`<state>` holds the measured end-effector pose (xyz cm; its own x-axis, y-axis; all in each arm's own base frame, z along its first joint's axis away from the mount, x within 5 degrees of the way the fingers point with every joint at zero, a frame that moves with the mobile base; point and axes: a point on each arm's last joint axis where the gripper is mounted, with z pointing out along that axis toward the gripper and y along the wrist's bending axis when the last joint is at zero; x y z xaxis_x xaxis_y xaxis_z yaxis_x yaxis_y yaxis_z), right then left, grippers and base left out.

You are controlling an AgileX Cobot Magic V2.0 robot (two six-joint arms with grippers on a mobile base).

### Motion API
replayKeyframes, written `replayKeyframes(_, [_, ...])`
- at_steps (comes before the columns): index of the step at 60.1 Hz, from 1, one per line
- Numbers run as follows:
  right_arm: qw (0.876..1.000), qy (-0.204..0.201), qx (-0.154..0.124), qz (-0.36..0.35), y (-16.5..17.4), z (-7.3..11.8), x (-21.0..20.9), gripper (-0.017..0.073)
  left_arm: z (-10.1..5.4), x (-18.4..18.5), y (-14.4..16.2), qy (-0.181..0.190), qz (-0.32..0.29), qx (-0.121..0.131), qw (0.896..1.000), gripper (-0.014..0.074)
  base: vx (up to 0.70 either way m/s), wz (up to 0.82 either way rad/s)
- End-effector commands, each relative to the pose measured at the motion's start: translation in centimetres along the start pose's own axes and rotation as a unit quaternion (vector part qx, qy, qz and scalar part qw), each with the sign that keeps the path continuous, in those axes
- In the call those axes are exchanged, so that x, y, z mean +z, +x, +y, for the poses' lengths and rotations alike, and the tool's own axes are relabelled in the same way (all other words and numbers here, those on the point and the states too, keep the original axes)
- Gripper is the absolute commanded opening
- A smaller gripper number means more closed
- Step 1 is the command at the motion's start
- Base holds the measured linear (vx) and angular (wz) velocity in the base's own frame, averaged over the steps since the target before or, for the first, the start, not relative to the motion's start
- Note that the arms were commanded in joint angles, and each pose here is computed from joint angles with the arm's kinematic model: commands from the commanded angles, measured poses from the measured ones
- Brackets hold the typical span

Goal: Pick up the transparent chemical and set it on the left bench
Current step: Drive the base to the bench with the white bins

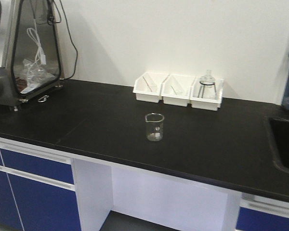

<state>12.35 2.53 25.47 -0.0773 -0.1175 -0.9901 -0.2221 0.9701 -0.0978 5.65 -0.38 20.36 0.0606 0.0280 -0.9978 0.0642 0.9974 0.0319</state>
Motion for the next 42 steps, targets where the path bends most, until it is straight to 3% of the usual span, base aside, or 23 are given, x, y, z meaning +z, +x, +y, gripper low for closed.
replayKeyframes(1, [0.999, -0.003, -0.006, -0.053, -1.65, -0.02, 0.03, -0.0003, 0.01, -0.13, -0.28, -0.001, -0.041, -0.004, 0.999, -0.0004, 0.27, 0.22])
replayKeyframes(42, [0.999, -0.003, -0.006, -0.053, -1.65, -0.02, 0.03, -0.0003, 0.01, -0.13, -0.28, -0.001, -0.041, -0.004, 0.999, -0.0004, 0.36, -0.1])
